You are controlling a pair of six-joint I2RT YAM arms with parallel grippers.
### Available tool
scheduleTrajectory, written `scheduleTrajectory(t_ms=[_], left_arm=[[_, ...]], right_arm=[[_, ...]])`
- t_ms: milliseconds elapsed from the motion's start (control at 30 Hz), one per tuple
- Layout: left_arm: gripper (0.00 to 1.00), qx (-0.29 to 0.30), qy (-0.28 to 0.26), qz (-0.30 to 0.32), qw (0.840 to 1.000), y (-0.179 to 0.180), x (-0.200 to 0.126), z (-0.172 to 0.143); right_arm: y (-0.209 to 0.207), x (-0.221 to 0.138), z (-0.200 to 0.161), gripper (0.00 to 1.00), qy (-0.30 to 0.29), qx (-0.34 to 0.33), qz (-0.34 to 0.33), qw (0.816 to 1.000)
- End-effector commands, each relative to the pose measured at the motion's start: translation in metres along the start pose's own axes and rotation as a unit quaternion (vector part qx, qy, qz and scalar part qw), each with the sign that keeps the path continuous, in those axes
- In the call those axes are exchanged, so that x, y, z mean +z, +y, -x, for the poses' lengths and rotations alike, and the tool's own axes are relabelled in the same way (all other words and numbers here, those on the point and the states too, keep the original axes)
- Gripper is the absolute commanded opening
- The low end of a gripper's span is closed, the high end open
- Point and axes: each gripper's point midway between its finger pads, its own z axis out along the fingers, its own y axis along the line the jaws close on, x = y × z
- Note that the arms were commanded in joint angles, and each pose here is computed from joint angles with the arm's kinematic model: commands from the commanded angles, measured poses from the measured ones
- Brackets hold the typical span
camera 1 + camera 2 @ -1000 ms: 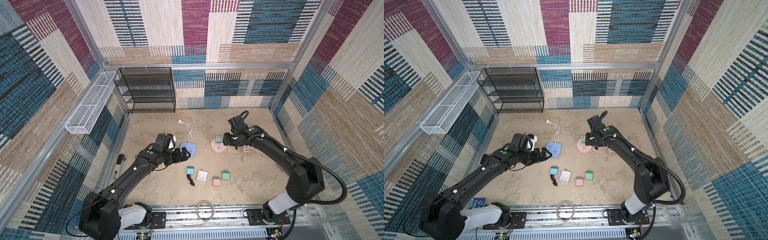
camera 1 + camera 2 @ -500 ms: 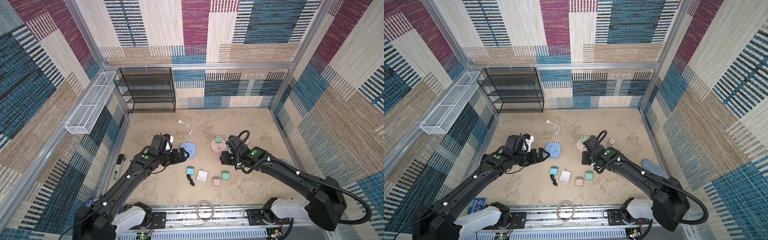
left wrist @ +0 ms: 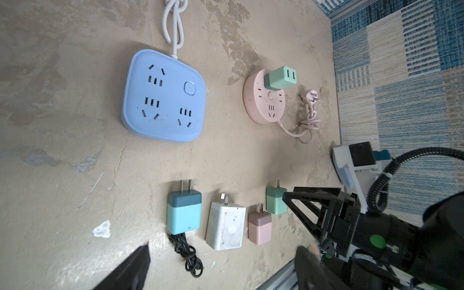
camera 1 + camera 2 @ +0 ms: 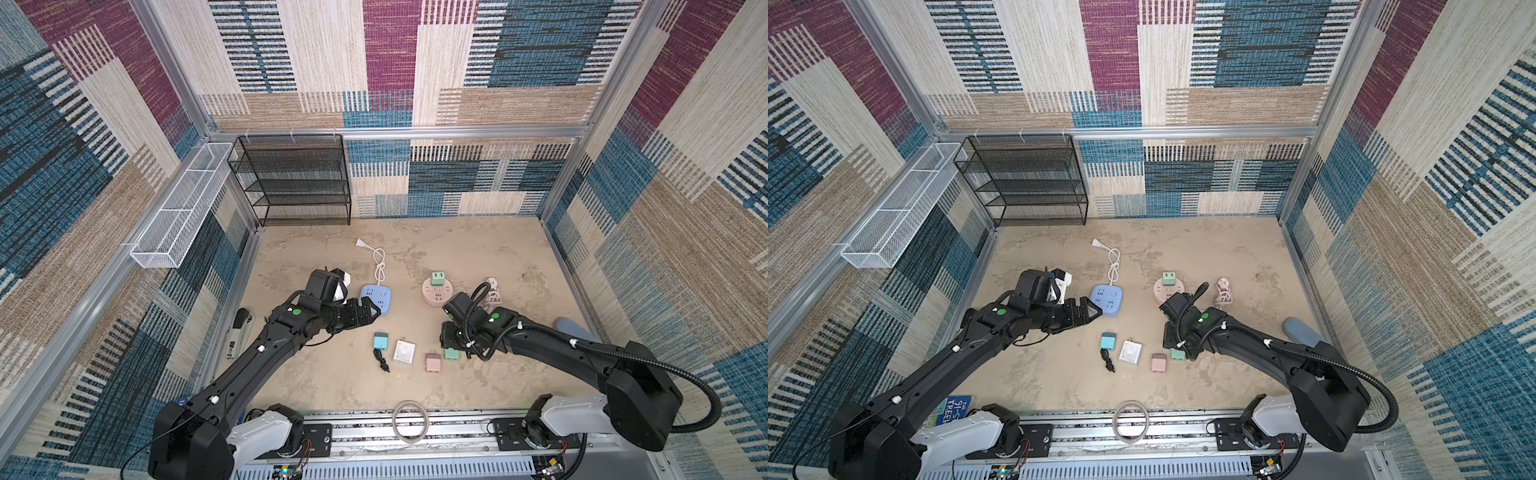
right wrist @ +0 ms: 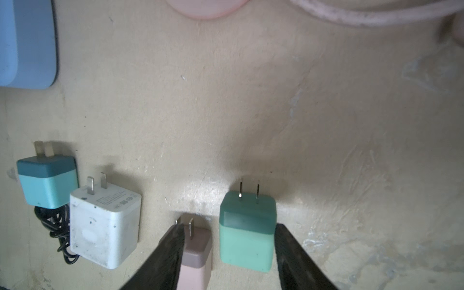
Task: Insert plugs into power strip
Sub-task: Pick up the plug from the bottom-center of the table.
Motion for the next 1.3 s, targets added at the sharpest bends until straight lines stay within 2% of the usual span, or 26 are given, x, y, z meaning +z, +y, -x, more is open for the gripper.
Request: scheduleTrajectory(t_ms=[0, 267, 733, 1100, 1267], left_arm=[[0.94, -0.001, 0.002, -0.014, 1.0, -0.006, 0.002, 0.001], [0.94, -0.001, 0.008, -0.017, 1.0, -0.005, 0.008, -0.001], [0.94, -0.001, 0.019, -0.018, 1.0, -0.003, 0.018, -0.005], [0.93, -0.001, 0.028, -0.02, 0.999, -0.003, 0.025, -0.007], [0.92, -0.001, 0.03, -0.022, 0.999, -0.004, 0.027, -0.007]], right_arm=[[0.001, 0.004, -0.004, 0.58, 0.004, 0.012, 0.003, 1.0], [-0.005, 0.008, -0.02, 0.56, 0.023, 0.011, 0.006, 1.0], [-0.011, 0.021, -0.026, 0.54, 0.033, 0.004, -0.012, 0.999], [-0.014, 0.025, -0.026, 0.47, 0.036, -0.007, -0.023, 0.999], [-0.016, 0.026, -0.023, 0.37, 0.035, -0.026, -0.036, 0.998]])
